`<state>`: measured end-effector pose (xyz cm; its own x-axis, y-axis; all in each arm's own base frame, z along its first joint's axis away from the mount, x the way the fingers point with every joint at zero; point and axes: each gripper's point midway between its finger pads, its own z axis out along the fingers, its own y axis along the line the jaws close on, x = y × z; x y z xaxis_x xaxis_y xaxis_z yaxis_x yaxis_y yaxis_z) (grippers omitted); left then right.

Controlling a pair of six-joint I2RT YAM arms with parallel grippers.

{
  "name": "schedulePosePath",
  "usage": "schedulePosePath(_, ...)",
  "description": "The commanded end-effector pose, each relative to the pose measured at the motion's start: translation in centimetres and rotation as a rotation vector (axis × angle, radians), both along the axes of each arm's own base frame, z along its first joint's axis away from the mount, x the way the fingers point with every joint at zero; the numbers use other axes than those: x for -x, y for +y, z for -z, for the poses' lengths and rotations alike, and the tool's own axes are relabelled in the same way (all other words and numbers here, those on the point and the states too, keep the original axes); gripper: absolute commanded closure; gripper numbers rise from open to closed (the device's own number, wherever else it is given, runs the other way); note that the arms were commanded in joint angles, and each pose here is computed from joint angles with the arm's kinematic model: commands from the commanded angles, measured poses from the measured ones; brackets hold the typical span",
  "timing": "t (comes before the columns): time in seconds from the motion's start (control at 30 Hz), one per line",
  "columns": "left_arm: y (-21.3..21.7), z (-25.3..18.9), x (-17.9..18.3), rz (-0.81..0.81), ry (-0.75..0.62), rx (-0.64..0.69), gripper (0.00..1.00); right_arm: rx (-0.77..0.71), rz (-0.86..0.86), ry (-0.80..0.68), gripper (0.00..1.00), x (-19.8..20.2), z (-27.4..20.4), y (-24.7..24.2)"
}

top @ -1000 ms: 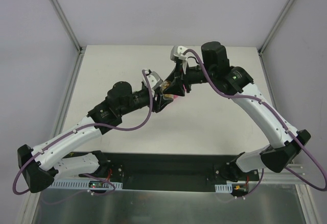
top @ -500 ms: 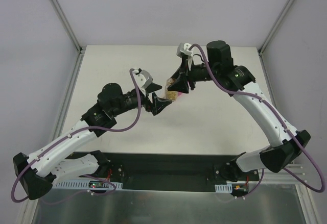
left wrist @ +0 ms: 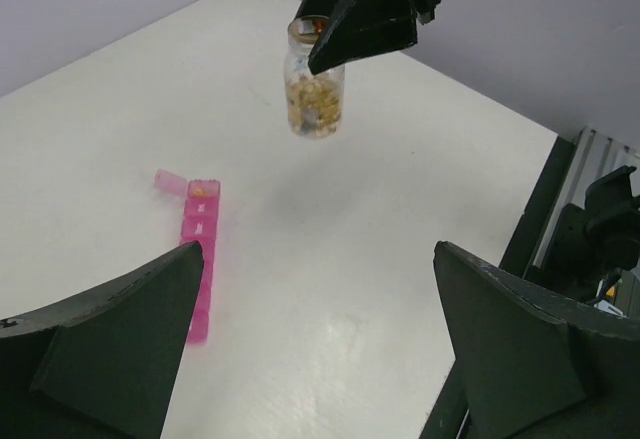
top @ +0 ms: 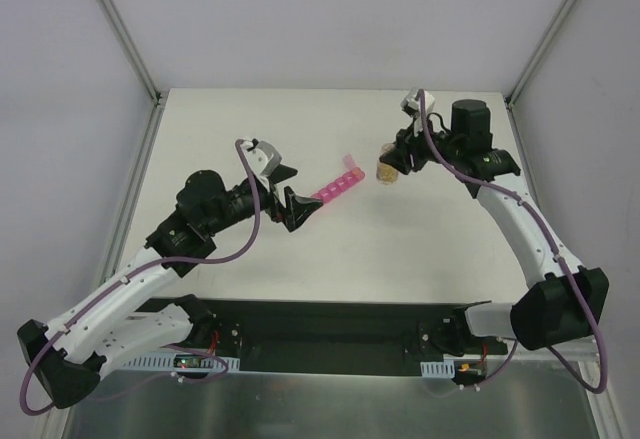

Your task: Sort the pills into containers

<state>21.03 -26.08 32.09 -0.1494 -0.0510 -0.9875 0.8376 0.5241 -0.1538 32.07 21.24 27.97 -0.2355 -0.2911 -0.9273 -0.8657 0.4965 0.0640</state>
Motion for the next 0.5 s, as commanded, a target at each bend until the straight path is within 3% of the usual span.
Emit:
schedulePosePath(0.0,1.5,1.2,-0.3,-0.068,0.034,-0.008,0.03,0.052,0.277,-0.12,0.74,-6.6,2.2,-6.6)
schedulePosePath(0.3,2.7,3.2,0.4,-0.105,0.068,-0.003,0.03,0.122,0.578,-0.148,0.74,-13.9,8.4,-16.4)
schedulePosePath(0.47,2.9,3.7,0.4,-0.117,0.085,0.001,0.03,0.128,0.648,-0.109,0.73,-16.0,11.7,-18.5)
